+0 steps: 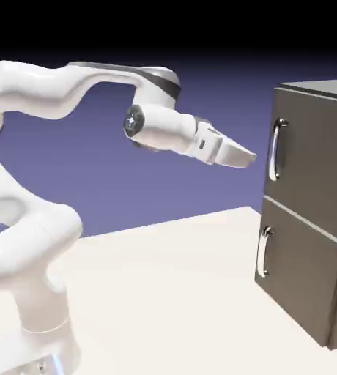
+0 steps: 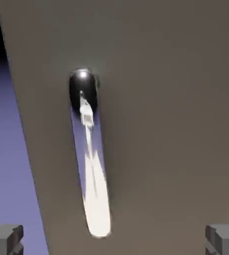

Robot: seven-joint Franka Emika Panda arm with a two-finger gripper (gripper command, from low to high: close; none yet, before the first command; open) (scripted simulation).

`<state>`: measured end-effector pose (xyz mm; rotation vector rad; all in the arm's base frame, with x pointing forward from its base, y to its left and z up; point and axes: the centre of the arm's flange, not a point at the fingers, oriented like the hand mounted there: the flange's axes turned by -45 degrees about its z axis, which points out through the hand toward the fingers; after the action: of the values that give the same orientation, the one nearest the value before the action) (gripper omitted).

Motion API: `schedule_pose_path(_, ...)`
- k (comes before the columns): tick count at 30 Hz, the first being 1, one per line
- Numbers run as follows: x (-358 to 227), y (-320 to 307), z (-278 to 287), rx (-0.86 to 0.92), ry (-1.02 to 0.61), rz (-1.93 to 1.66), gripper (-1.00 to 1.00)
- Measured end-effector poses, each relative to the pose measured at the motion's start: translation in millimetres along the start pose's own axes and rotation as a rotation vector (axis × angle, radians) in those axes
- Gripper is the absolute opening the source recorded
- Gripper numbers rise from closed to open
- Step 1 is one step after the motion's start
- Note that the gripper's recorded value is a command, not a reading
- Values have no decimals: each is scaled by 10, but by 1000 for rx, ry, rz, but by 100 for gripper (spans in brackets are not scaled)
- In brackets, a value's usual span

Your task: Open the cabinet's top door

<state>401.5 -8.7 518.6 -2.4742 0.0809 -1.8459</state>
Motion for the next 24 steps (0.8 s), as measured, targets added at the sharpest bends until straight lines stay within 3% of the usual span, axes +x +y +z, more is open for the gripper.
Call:
schedule_pose_path(18, -345, -222, 679, -64, 287, -65, 0)
schedule_pose_path(24, -238, -206, 1064, -67, 290, -67, 0)
